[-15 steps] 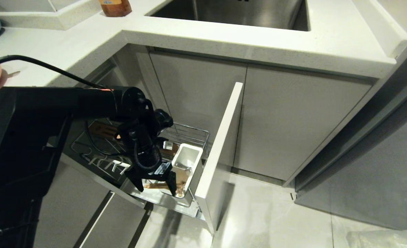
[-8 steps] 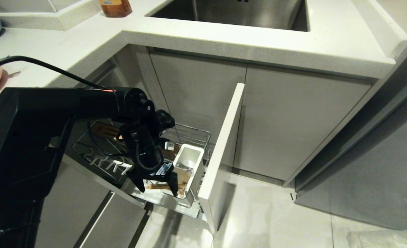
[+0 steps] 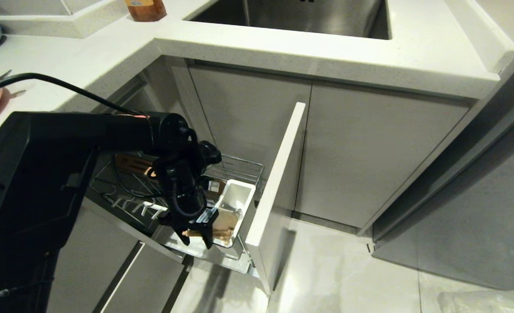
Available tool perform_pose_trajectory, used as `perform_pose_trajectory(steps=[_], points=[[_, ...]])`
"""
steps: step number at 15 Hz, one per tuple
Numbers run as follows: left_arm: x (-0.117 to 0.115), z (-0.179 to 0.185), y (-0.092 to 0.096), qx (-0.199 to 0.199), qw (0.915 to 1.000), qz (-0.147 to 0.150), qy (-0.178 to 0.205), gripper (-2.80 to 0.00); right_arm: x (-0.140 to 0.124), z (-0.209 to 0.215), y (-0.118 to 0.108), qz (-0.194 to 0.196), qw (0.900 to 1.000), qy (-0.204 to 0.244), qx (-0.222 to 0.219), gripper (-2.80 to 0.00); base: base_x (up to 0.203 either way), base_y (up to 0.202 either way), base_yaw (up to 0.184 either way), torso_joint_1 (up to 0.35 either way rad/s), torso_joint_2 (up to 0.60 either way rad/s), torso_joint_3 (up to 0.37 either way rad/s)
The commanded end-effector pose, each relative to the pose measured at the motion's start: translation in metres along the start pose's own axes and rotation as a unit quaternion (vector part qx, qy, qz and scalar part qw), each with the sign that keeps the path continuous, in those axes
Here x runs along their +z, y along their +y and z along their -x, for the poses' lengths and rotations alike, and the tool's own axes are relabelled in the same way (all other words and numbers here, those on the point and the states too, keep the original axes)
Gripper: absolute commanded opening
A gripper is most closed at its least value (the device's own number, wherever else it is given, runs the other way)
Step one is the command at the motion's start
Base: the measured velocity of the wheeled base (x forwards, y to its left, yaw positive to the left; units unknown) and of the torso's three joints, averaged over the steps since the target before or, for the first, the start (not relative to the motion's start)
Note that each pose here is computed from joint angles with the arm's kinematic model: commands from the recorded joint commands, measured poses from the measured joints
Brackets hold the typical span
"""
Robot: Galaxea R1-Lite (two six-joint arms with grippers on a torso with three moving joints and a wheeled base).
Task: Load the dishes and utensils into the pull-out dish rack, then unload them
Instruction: Take the chopsticks out of the cupboard
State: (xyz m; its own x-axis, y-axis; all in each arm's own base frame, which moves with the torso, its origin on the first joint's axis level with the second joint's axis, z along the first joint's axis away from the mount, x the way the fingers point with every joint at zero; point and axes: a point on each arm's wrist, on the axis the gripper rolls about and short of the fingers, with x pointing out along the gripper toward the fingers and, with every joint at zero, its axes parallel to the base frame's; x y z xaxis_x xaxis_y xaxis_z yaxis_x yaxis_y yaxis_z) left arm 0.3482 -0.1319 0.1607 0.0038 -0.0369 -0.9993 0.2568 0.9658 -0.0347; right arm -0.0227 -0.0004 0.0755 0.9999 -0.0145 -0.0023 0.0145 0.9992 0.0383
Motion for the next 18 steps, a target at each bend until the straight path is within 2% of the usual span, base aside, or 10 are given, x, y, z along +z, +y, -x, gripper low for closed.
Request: perform_pose_trajectory(steps=[1,5,12,18], points=[[-0.001,0.001,0.0,-0.002,1.0,0.0,0.001,-2.8,-0.001,0.0,0.0,0.0,1.0,0.001,-0.001,-2.8,0.0,0.0,0.0,0.0,0.0,0.0],[-0.004,0.007,-0.002,-0.005,1.0,-0.002,-0.005,-2.8,-0.001,0.0,0.0,0.0,1.0,0.002,0.0,-2.8,0.0,0.0,0.0,0.0,0.0,0.0],[-0.026,0.033,-0.008,-0.023,0.9997,-0.008,0.001,-2.8,-0.001,0.0,0.0,0.0,1.0,0.001,0.0,-2.8,0.0,0.0,0.0,0.0,0.0,0.0],[-0.038,0.052,-0.009,-0.028,0.9994,0.003,-0.022,-2.8,-0.001,0.0,0.0,0.0,1.0,0.002,-0.001,-2.8,0.0,0.0,0.0,0.0,0.0,0.0]])
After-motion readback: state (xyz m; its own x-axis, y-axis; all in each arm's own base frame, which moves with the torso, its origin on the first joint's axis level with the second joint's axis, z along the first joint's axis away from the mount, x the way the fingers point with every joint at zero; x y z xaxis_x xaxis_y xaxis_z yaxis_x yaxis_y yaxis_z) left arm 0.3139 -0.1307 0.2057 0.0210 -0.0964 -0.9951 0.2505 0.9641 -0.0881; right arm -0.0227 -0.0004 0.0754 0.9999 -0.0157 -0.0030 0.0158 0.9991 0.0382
